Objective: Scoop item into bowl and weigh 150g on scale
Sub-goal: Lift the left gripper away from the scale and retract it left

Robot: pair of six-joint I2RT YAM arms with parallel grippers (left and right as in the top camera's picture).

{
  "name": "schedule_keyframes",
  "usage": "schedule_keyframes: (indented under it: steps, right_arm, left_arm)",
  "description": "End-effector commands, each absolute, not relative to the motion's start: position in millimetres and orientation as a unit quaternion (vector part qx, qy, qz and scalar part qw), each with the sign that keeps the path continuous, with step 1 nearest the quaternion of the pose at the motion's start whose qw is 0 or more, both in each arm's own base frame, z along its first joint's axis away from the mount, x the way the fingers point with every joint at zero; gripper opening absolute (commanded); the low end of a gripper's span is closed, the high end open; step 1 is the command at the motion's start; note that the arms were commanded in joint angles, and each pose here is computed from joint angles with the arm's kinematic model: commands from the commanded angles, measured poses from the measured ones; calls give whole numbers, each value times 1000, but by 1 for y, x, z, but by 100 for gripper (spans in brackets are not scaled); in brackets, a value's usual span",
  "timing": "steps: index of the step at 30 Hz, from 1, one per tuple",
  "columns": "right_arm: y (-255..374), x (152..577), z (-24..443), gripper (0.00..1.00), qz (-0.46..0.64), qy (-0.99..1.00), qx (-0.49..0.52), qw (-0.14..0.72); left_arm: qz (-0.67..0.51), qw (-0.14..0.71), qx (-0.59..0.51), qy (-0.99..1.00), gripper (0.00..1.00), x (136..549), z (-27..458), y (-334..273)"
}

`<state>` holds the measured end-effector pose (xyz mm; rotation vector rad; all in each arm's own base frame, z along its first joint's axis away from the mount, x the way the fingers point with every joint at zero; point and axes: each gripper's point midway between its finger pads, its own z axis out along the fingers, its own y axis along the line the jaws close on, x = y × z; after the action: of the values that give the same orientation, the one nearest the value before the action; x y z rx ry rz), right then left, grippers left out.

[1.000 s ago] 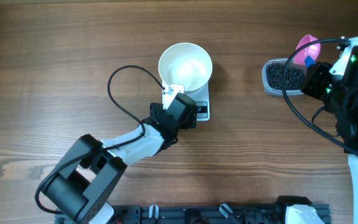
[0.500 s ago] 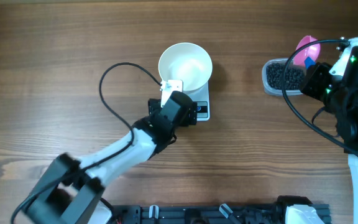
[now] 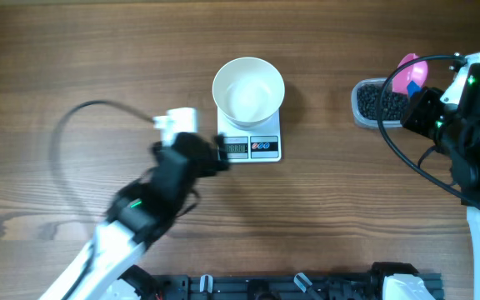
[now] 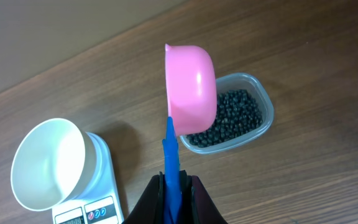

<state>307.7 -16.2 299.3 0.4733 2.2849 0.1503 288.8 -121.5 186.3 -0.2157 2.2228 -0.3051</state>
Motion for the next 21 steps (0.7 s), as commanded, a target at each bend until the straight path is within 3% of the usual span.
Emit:
schedule_keyframes:
  steps: [1, 9, 21]
  right_arm:
    - [-20, 308, 303, 4, 48, 898, 184, 398]
    - [-20, 307, 303, 4, 48, 898, 184, 396]
    - [-20, 303, 299, 4, 45, 903, 182, 386]
  left_arm:
    - [-119, 469, -181, 856, 100, 279, 218, -64]
    - [-54, 470, -286, 833, 100, 246, 220, 13]
    - [-36, 446, -294, 845, 100, 238, 208, 20]
